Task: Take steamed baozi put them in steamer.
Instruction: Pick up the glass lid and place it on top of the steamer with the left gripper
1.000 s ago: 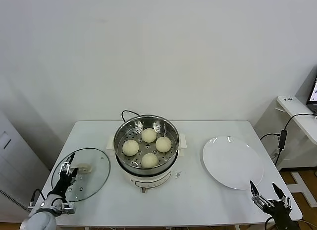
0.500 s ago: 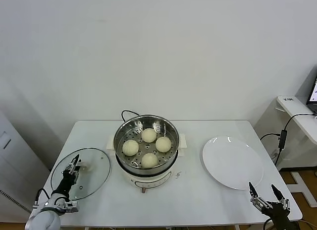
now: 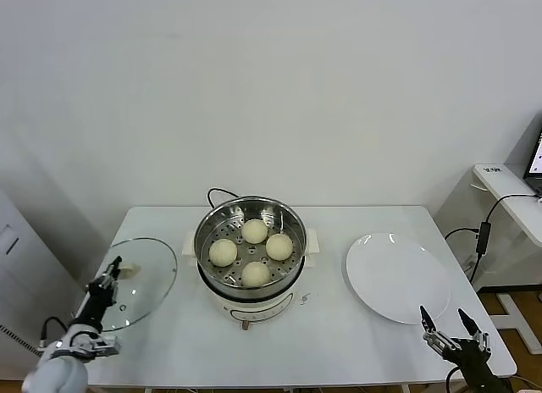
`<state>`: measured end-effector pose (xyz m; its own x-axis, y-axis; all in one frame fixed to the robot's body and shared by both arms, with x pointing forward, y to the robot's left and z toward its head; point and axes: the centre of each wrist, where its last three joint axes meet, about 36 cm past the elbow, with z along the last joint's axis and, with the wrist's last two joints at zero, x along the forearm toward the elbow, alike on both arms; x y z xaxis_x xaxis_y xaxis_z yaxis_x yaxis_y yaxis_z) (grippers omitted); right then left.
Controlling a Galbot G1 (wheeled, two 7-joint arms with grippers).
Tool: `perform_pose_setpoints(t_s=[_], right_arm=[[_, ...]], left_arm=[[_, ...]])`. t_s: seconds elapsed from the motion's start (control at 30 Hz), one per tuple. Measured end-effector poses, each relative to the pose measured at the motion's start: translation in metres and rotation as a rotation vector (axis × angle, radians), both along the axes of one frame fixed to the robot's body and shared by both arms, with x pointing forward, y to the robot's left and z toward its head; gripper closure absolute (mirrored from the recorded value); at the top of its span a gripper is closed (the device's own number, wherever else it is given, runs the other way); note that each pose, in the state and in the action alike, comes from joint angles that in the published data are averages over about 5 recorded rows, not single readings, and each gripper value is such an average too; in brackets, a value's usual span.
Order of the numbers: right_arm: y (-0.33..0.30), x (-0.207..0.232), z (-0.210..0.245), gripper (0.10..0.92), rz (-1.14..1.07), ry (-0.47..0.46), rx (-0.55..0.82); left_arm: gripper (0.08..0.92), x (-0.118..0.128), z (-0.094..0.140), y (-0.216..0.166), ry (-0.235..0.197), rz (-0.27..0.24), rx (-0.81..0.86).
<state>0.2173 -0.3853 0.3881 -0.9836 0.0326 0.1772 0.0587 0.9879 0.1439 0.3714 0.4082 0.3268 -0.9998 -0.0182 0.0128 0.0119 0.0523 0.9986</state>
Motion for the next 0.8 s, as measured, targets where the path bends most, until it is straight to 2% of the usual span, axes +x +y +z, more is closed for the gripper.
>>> perform_pose_setpoints(t_s=[0.27,0.47,0.6,0.8], right_arm=[[-0.001,0.008,-0.001,0.2,0.055,0.009,-0.005],[-0.003,0.009,-0.003,0.2,0.065,0.021,-0.014],[-0.005,0.005,-0.006,0.2,0.064,0.029,-0.021],[-0.009,-0.003,-0.009,0.2,0.053,0.042,-0.03]], left_arm=[[0.886,0.01,0.074,0.0,-0.037,0.023,-0.05],[0.886,0.016,0.125,-0.046,-0.044,-0.008,-0.056],[0.886,0.016,0.142,-0.094,-0.033,-0.034,-0.061],[0.886,0.02,0.15,-0.162,-0.02,-0.061,-0.056]])
